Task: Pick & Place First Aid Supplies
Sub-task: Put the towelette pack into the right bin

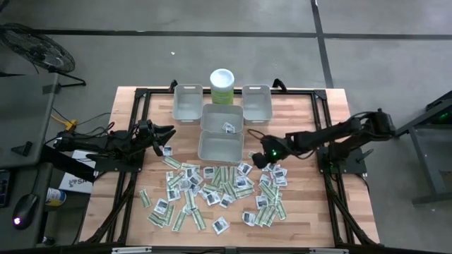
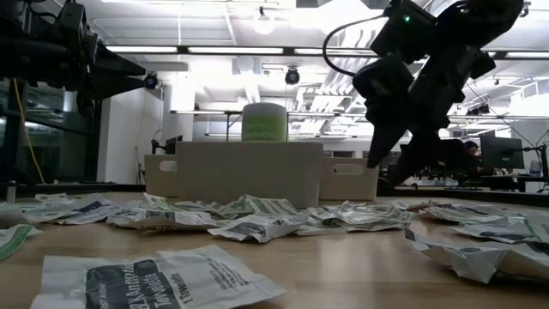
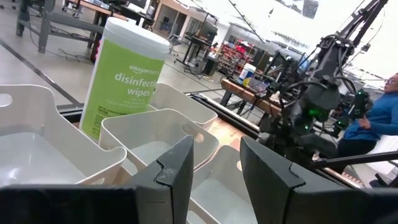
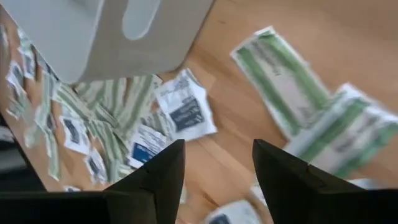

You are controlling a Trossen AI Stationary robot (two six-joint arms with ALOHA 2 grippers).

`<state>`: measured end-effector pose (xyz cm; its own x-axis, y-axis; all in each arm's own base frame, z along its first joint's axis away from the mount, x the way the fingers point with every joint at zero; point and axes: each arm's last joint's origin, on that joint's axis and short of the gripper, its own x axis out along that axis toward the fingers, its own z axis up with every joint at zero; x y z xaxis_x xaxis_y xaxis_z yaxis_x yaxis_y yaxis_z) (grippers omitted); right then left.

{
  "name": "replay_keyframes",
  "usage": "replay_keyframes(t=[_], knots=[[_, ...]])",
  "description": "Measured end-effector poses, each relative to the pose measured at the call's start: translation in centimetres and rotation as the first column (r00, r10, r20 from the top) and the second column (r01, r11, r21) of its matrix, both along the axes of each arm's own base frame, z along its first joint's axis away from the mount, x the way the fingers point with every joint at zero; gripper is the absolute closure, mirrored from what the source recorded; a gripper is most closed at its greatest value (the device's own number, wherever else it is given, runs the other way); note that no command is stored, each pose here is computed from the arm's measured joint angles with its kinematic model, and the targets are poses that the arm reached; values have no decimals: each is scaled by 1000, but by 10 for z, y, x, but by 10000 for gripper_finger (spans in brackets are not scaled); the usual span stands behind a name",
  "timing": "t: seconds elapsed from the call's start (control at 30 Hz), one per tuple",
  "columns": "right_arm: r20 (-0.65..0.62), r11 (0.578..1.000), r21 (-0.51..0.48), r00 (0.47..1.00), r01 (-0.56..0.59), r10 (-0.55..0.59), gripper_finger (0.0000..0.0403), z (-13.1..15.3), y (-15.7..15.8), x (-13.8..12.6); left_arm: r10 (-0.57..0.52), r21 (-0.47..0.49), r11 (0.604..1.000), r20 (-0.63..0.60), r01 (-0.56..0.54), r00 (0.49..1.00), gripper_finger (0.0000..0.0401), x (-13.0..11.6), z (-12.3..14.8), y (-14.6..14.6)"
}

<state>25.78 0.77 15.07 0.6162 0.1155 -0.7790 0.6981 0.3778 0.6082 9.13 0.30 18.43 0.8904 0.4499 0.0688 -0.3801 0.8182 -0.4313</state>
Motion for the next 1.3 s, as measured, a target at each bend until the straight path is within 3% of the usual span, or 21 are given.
replay_keyframes(t=[0.4, 1.0, 1.13, 1.3], knots=[[-1, 977, 43, 978, 210, -210, 221, -17, 27, 10, 0, 0, 1000, 0, 0, 1000, 270, 0, 0, 0], [-23, 971, 49, 972, 234, -233, 225, -32, 35, 33, 0, 0, 1000, 0, 0, 1000, 270, 0, 0, 0], [-38, 971, 41, 971, 236, -235, 256, -33, 34, 32, 0, 0, 1000, 0, 0, 1000, 270, 0, 0, 0], [-52, 977, 12, 976, 213, -212, 322, -34, 34, 30, 0, 0, 1000, 0, 0, 1000, 270, 0, 0, 0]])
